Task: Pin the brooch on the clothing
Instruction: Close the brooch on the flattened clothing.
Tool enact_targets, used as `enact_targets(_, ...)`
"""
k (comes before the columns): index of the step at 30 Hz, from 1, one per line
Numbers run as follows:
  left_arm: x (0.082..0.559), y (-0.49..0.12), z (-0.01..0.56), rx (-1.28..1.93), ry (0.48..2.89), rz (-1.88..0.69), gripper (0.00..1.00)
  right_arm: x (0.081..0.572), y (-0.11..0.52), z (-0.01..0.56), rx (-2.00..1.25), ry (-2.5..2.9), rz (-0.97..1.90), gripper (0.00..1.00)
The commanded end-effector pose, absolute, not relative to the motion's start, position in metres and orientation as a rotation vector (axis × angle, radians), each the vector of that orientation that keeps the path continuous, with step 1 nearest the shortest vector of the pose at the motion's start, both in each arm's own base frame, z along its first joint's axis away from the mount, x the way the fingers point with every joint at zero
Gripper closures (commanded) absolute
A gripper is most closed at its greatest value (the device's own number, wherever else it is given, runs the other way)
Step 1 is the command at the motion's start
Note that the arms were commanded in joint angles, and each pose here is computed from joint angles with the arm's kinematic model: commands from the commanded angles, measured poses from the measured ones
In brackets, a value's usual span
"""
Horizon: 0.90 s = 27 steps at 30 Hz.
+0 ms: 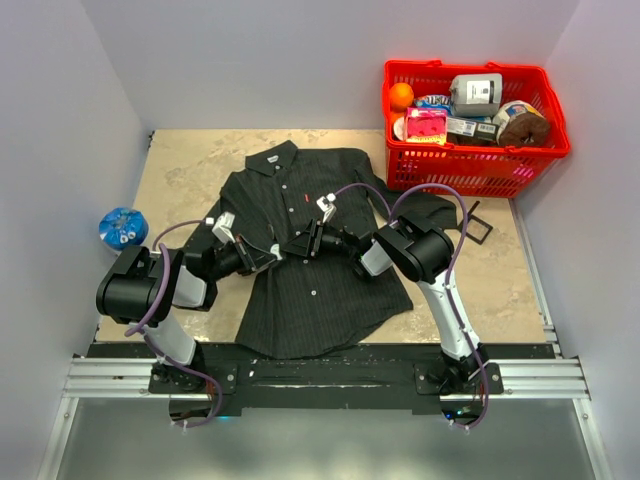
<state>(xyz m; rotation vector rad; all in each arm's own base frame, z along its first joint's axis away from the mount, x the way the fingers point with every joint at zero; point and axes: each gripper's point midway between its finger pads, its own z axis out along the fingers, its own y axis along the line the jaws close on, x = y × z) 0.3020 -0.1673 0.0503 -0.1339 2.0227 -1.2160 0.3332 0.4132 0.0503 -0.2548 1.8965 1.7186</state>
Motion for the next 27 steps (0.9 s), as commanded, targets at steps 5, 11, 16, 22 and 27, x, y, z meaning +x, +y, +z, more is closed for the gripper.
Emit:
enact_targets(5,0.3072,-0.1709,0.0579,-0.161,2.002,-1.253,1.0,0.326,0.416,0.0733,-0.334,1.746,1.774,0.51)
enact_targets(11,0.3066,-0.1737,0.0632,-0.185,1.972,-1.303,1.0,0.3223,0.4152,0.0741,-0.321,1.734,1.811,0.51)
enact_targets(16,0.3065,-0.1735,0.0624,-0.194,1.975,-1.303,1.0,0.322,0.4162,0.0712,-0.323,1.745,1.802,0.52)
enact_targets(22,0.3074,-0.174,0.0637,-0.19,1.971,-1.307,1.0,0.3211,0.4175,0.0692,-0.325,1.749,1.803,0.54)
enact_targets(27,0.3079,-0.1743,0.0643,-0.184,1.973,-1.306,1.0,0.3196,0.4211,0.0667,-0.339,1.76,1.797,0.55)
